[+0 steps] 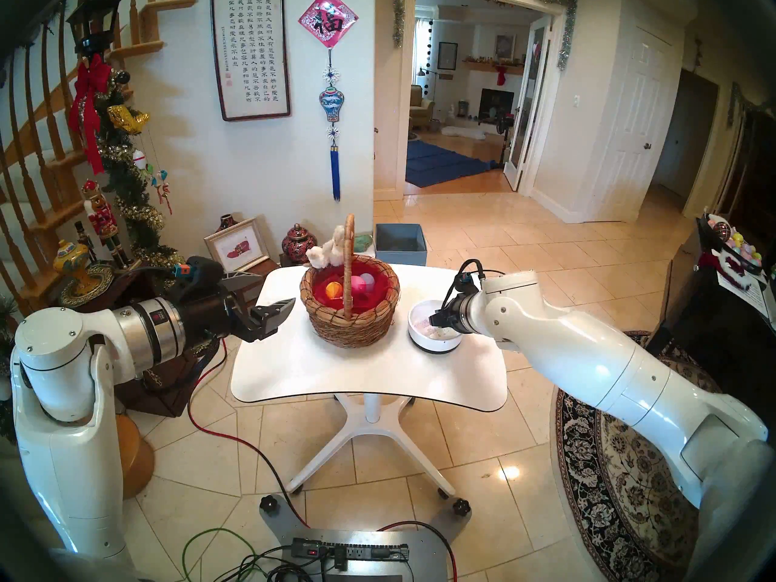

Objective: Put easter egg into basket

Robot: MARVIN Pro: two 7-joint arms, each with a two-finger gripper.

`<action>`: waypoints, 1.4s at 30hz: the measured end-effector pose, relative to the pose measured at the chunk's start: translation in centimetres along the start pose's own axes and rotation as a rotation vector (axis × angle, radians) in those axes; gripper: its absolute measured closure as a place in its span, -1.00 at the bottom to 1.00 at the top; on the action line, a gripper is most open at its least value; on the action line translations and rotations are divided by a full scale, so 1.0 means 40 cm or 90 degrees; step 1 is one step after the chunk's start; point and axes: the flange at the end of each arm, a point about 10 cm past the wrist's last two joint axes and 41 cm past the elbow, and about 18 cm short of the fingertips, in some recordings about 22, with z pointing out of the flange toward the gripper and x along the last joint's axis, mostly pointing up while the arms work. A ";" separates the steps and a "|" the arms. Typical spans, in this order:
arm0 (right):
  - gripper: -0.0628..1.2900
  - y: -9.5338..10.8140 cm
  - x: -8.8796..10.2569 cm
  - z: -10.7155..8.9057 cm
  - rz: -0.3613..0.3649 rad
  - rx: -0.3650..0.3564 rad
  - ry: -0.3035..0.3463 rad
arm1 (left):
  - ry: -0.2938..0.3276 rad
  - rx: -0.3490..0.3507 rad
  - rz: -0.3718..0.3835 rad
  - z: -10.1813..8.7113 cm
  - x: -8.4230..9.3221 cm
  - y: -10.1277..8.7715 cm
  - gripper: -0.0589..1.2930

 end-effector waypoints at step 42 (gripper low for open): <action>0.22 -0.008 -0.013 -0.001 -0.022 -0.011 -0.014 | 0.000 0.000 0.000 0.000 0.000 0.000 -0.95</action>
